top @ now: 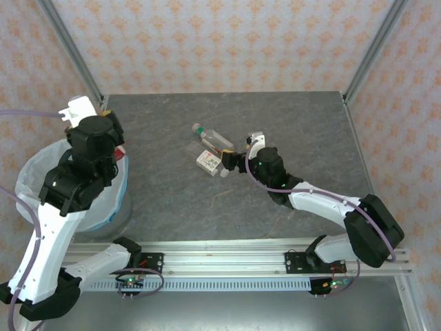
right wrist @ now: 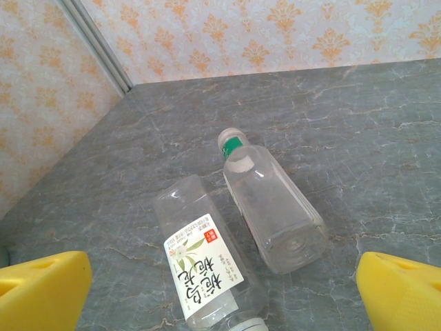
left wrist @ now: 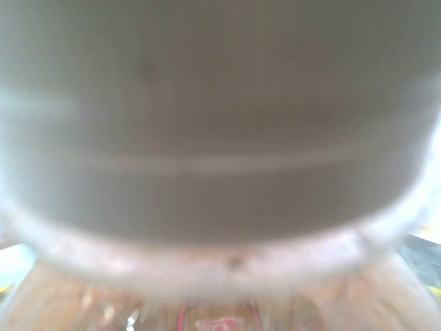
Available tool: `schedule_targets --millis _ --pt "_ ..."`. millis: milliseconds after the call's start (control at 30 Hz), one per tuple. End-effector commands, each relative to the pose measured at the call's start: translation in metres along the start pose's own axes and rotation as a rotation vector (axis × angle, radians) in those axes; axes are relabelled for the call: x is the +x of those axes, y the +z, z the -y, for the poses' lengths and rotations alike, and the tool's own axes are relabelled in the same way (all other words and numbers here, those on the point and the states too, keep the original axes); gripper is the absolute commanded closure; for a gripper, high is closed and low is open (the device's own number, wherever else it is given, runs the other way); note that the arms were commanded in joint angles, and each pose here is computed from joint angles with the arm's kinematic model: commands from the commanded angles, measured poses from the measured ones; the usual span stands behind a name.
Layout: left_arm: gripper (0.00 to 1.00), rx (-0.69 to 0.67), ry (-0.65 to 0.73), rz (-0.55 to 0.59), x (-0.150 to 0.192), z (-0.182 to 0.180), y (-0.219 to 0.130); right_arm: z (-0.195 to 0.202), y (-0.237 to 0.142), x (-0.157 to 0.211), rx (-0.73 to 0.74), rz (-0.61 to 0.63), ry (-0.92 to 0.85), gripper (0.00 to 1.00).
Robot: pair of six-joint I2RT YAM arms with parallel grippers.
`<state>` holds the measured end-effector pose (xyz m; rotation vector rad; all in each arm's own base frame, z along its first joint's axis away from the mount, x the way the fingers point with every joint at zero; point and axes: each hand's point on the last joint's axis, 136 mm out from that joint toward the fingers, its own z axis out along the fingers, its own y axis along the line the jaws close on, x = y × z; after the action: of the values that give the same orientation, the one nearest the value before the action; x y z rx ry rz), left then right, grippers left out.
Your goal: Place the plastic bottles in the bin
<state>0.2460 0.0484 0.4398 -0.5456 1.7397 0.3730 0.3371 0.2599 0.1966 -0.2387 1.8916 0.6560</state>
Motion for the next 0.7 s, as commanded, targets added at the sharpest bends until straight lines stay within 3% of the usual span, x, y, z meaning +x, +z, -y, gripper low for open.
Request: schedule_targets --millis 0,367,667 --pt "0.44 -0.204 0.071 0.003 0.005 -0.049 -0.004 -0.010 0.002 -0.019 -0.028 0.058 -0.009 0.01" --pt "0.47 -0.378 0.036 -0.057 0.031 -0.105 0.010 -0.017 -0.003 -0.019 -0.062 0.036 0.005 0.01" --pt "0.51 -0.397 -0.030 -0.173 0.071 -0.119 0.037 -0.012 -0.005 -0.020 -0.042 0.054 -0.004 0.01"
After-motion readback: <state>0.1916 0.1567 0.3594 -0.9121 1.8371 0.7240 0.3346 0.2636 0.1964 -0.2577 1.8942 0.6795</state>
